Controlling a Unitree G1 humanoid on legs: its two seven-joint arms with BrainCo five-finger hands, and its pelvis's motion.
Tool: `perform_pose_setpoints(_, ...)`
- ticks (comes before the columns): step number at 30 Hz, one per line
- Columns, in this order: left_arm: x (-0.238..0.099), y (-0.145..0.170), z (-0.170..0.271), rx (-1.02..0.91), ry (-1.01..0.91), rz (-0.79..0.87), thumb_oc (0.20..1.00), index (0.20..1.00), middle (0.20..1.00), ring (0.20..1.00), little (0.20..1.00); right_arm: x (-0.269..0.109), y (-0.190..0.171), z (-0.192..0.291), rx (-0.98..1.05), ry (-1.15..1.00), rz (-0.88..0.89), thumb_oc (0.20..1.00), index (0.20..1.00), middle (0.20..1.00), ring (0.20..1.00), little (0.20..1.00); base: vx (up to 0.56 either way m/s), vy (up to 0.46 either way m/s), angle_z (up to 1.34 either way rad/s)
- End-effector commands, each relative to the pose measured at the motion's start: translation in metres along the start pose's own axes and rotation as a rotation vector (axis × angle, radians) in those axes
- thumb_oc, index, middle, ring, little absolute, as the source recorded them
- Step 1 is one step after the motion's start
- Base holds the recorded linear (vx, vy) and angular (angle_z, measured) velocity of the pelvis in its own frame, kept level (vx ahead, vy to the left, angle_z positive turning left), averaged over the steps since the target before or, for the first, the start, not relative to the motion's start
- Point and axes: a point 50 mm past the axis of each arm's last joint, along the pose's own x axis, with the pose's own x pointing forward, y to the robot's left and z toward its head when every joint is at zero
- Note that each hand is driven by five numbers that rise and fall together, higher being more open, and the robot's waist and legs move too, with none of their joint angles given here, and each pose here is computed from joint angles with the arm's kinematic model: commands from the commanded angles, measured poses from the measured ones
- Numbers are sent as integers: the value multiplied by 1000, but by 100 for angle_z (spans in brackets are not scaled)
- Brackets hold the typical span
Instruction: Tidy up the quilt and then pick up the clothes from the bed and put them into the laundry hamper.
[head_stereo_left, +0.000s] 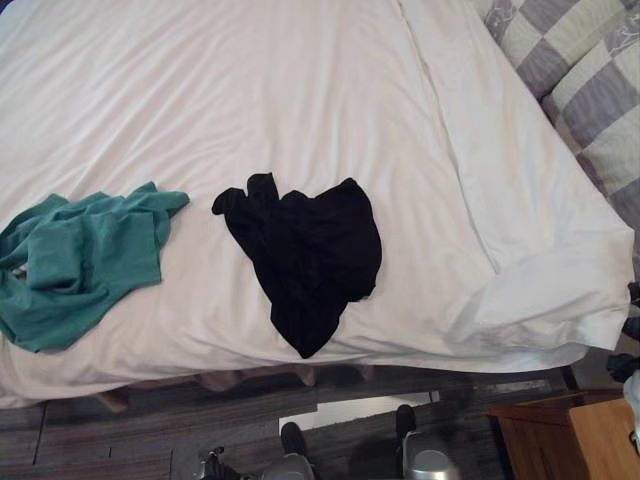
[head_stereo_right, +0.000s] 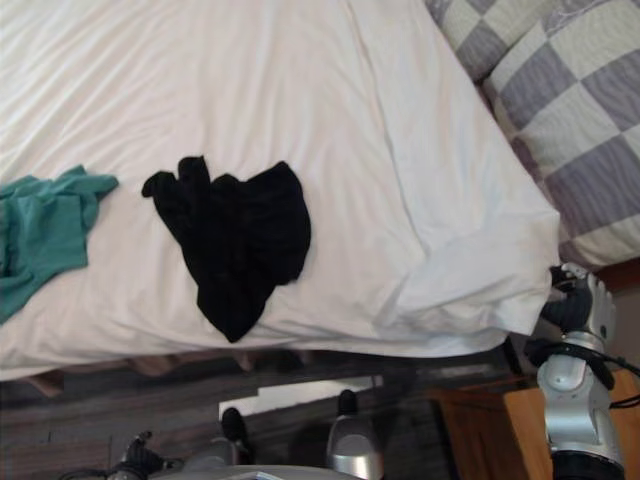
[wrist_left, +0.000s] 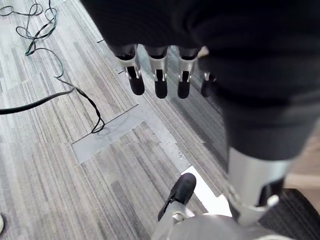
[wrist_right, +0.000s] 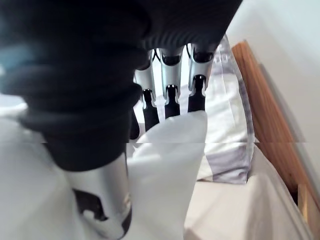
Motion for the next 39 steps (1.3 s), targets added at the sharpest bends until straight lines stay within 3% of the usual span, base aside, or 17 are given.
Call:
perform_pose_setpoints(1,1,-8,2,-33,31,-17,1000,1000,1000,1000,1000,9,-85,-28,-177,79,-327,1000,1000,1000,1000,1000,-11,-10,-25)
perform_pose_setpoints(3,2,-6,11,-12,-8,-21,1000,1000,1000,1000,1000,34,-93,2,-151,-16,-374,1000,1000,1000,1000,1000,-21,-22,-38)
perform_pose_setpoints(5,2,-6,12,-16,-8,-20,1000,1000,1000,1000,1000,35,-93,3,-149,-19,-375,1000,1000,1000,1000,1000,-29,-20,-16)
perform_pose_setpoints(6,4,-5,24,11,-54,-20,1000,1000,1000,1000,1000,55,-96,43,-99,-148,-402,1000,1000,1000,1000,1000,0,0,0)
perform_pose_setpoints(9,4,-2,32,19,-80,-13,1000,1000,1000,1000,1000,66,-94,68,-70,-221,-402,1000,1000,1000,1000,1000,-30,-25,-8)
perform_pose_setpoints(10,5,-1,34,13,-87,-10,1000,1000,1000,1000,1000,70,-93,78,-58,-245,-401,438,438,438,438,438,-36,-44,16)
perform_pose_setpoints(11,5,-1,36,14,-95,-8,1000,1000,1000,1000,1000,72,-92,87,-40,-273,-397,200,200,200,200,200,-23,-38,30)
perform_pose_setpoints(19,6,9,53,22,-162,8,1000,1000,1000,1000,1000,112,-67,122,288,-241,-253,200,200,200,200,200,-93,-39,15)
perform_pose_setpoints(25,7,14,78,-15,-218,39,1000,1000,1000,1000,1000,101,-13,80,574,30,-186,200,200,200,200,200,-106,-14,10)
perform_pose_setpoints(27,8,20,88,-41,-229,70,1000,1000,1000,1000,1000,61,50,33,608,271,-40,200,200,200,200,200,-96,-5,4)
perform_pose_setpoints(28,8,21,88,-41,-229,71,1000,1000,1000,1000,1000,61,50,33,609,271,-39,200,200,200,200,200,-73,-1,7)
perform_pose_setpoints(33,8,27,96,-77,-234,106,1000,1000,1000,1000,1000,-41,131,-42,436,654,291,200,200,200,200,200,18,37,12)
perform_pose_setpoints(36,9,26,87,-57,-208,106,1000,1000,1000,1000,1000,-120,154,-78,234,790,561,200,200,200,200,200,83,100,-3)
perform_pose_setpoints(37,9,26,87,-57,-208,106,1000,1000,1000,1000,1000,-120,154,-78,234,790,561,200,200,200,200,200,136,168,-7)
perform_pose_setpoints(38,8,19,83,-41,-199,86,1000,1000,1000,1000,1000,-162,160,-92,153,853,695,200,200,200,200,200,123,186,-6)
perform_pose_setpoints(39,8,17,84,-43,-205,77,1000,1000,1000,1000,1000,-177,161,-96,99,869,769,329,329,329,329,329,130,232,-6)
